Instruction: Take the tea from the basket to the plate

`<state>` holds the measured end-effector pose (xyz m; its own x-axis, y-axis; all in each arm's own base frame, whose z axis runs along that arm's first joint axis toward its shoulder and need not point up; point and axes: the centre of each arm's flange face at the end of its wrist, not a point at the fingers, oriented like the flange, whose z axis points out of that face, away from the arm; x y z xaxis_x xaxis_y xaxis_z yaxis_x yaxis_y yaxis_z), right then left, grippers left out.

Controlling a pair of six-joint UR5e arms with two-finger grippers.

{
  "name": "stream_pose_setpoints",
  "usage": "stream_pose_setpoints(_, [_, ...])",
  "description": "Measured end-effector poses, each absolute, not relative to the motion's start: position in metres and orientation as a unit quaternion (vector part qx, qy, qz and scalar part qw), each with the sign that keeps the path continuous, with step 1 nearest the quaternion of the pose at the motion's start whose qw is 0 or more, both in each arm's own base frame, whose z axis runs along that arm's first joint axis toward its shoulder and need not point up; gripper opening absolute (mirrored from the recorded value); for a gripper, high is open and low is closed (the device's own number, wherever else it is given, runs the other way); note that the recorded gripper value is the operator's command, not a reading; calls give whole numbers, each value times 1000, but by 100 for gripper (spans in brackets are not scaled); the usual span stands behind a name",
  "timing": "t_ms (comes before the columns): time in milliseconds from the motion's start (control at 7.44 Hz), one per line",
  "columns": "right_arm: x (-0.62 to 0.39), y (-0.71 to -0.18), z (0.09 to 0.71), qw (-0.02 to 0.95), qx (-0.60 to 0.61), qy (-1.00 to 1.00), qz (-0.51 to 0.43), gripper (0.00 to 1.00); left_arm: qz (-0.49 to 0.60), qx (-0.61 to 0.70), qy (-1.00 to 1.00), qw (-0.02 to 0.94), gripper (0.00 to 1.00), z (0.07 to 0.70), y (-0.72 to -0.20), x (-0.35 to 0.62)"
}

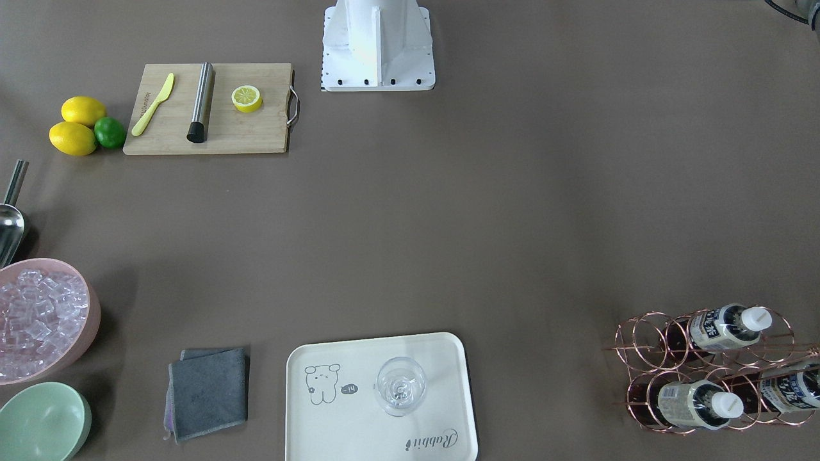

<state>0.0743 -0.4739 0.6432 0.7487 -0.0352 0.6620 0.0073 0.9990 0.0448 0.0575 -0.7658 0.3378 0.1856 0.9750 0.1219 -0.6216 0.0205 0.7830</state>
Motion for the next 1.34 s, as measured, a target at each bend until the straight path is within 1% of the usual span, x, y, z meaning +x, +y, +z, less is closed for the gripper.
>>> stream_pose_setpoints(403, [68,-494,637,934,23,-355,-18,100,555,367,252,702,0,306,-721,49])
stream_pose_setpoints(672, [61,-507,622,933,35,-359,-22,100,542,366,257,712,0,276,-680,43])
stream_pose_setpoints(806, [57,-512,610,930,46,-365,-9,100,538,368,257,714,0,259,-659,39])
stream_pose_setpoints(1075, [34,-523,584,913,58,-397,67,100,530,371,260,717,0,220,-618,39])
stream_pose_setpoints(1343, [-4,-529,558,893,38,-428,134,100,546,378,266,699,0,178,-596,73])
